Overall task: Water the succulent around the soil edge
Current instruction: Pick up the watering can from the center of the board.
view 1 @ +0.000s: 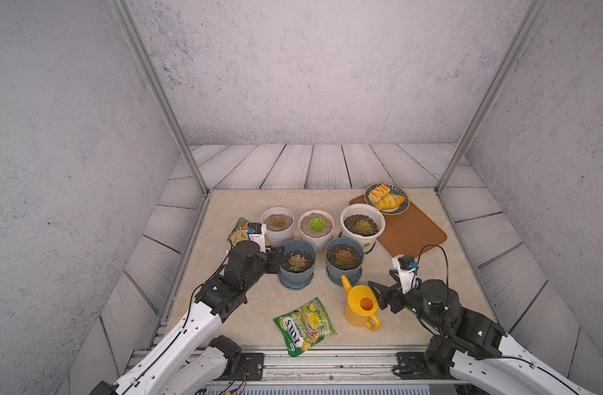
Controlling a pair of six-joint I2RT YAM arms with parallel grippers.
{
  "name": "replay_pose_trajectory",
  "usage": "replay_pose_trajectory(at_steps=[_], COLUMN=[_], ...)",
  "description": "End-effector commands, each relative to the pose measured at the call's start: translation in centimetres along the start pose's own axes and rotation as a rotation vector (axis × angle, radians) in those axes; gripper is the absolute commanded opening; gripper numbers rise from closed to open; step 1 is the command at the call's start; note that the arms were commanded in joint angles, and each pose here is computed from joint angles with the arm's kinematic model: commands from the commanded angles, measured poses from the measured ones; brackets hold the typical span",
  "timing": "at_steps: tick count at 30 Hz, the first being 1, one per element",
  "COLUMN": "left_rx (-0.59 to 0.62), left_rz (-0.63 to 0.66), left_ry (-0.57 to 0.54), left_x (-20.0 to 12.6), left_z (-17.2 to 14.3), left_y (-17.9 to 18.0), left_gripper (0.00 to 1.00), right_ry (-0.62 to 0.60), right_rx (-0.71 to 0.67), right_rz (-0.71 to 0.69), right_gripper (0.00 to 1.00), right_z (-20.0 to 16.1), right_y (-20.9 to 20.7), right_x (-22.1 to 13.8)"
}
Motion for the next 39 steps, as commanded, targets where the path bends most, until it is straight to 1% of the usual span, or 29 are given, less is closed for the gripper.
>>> replay_pose_trajectory(at_steps=[1, 5, 6, 8, 14, 17, 21, 28, 32, 36, 37, 39], left_rx=[0.036, 0.051, 0.051, 0.045, 0.025, 0.022, 0.02, 0.018, 0.018, 0.017, 0.016, 0.016], left_rz=[-0.129, -0.151, -0.152, -0.137, -0.135, -0.141, -0.137, -0.123, -0.124, -0.124, -0.124, -0.125], left_ry=[-0.035, -0.042, -0.045, -0.043, -0.06, -0.069, -0.078, -0.088, -0.086, -0.085, -0.085, -0.084], left_x=[0.2, 0.2, 0.2, -0.1, -0.6, -0.8, -1.1, -1.3, -1.2, -1.2, -1.2, -1.2], left_z=[-1.3, -2.6, -2.7, -2.7, -2.8, -2.8, -2.7, -2.8, -2.9, -2.9, -2.9, -2.9], left_y=[-0.9, -1.0, -0.9, -0.8, -0.8, -0.8, -0.8, -0.6, -0.6, -0.6, -0.6, -0.6], left_gripper=[0.5, 0.5, 0.5, 0.5, 0.5, 0.5, 0.5, 0.51, 0.51, 0.51, 0.51, 0.51], right_ry=[0.152, 0.17, 0.175, 0.194, 0.287, 0.297, 0.296, 0.292, 0.248, 0.246, 0.247, 0.251], right_rx=[0.073, 0.089, 0.094, 0.11, 0.132, 0.12, 0.075, -0.018, -0.067, -0.099, -0.107, -0.118], right_rz=[0.041, 0.045, 0.066, 0.087, 0.066, 0.054, 0.026, -0.088, -0.107, -0.136, -0.142, -0.146], right_gripper=[0.81, 0.78, 0.77, 0.75, 0.67, 0.64, 0.61, 0.58, 0.57, 0.56, 0.55, 0.5], right_z=[-2.5, -3.6, -3.8, -4.3, -6.3, -6.9, -7.4, -9.4, -9.3, -9.5, -9.5, -9.6], right_y=[-0.5, -1.2, -1.1, -1.0, -1.3, -1.2, -0.9, -1.0, -0.5, -0.1, 0.0, 0.2], right_x=[-0.5, -1.0, -1.1, -1.1, -0.2, 0.1, 0.5, 1.6, 1.5, 1.7, 1.8, 1.9])
Point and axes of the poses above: each gripper's point midway between its finger pads, its own x axis out along the fingers, its own y axis along the line the jaws close on, z = x × y, the point moved 9 cm from there along -x, back along the fingers, and after that the axes turned 15 degrees about x, right-handed, at the moved point
